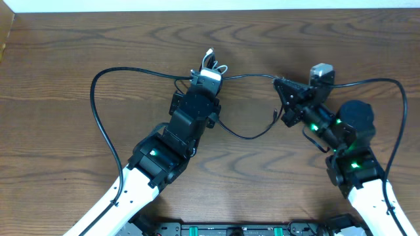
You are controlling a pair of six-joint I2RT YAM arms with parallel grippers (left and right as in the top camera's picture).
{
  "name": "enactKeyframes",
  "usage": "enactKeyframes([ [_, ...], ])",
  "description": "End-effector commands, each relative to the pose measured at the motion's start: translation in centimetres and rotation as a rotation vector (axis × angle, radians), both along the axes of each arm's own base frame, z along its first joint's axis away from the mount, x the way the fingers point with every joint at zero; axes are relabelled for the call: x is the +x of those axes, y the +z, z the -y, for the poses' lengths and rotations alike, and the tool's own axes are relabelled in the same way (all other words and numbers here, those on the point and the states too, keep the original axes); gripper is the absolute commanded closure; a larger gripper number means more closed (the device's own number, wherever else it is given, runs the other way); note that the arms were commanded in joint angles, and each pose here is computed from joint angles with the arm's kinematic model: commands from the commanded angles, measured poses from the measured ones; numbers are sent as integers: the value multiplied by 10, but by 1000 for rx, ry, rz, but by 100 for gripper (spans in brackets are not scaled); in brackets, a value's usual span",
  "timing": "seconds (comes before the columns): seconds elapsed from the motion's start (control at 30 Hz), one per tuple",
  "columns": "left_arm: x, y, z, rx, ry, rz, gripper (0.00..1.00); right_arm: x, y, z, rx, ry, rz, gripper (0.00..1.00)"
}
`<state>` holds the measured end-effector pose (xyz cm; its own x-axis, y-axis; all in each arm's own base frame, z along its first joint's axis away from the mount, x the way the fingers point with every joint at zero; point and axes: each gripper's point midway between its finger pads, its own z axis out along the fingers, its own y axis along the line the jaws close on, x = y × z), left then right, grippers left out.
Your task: Untangle cables
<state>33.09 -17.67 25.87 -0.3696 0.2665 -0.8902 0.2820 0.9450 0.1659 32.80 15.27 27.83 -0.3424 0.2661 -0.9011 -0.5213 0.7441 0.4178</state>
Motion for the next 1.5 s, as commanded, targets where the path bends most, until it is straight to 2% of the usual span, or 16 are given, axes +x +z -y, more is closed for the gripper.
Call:
enactKeyframes([
  [0.0, 5, 15, -17, -18, 77, 37, 92, 3, 7, 15, 1, -35, 20, 99],
  [0.07, 1, 12, -3, -48, 4, 14, 92, 3, 7, 15, 2, -30, 16, 98],
  [0.2, -5, 11, 17, -94, -106, -16, 92, 2, 7, 13, 3, -21, 15, 50],
  [0.27, -8, 10, 23, -108, -144, -28, 92, 1, 7, 13, 3, -18, 16, 36],
  [0.47, -9, 9, 25, -90, -164, -25, 93, 2, 9, 13, 4, -18, 23, 34],
  [0.67, -26, 8, 53, -60, -388, -33, 92, -7, 21, 0, 23, 78, 74, 33],
  [0.87, -36, 12, 68, -106, -483, -42, 92, -18, 18, -19, 34, 213, 70, 33],
  [1.27, -36, 18, 72, -122, -499, -21, 92, -19, 2, -31, 34, 271, 20, 43],
  [1.37, -43, 19, 79, -130, -559, -23, 92, -20, 2, -34, 21, 281, 31, 44],
  [1.43, -48, 20, 85, -140, -602, -23, 92, -21, 1, -36, 19, 287, 32, 48],
  [1.47, -48, 21, 85, -143, -605, -21, 93, -21, 1, -36, 16, 289, 35, 53],
])
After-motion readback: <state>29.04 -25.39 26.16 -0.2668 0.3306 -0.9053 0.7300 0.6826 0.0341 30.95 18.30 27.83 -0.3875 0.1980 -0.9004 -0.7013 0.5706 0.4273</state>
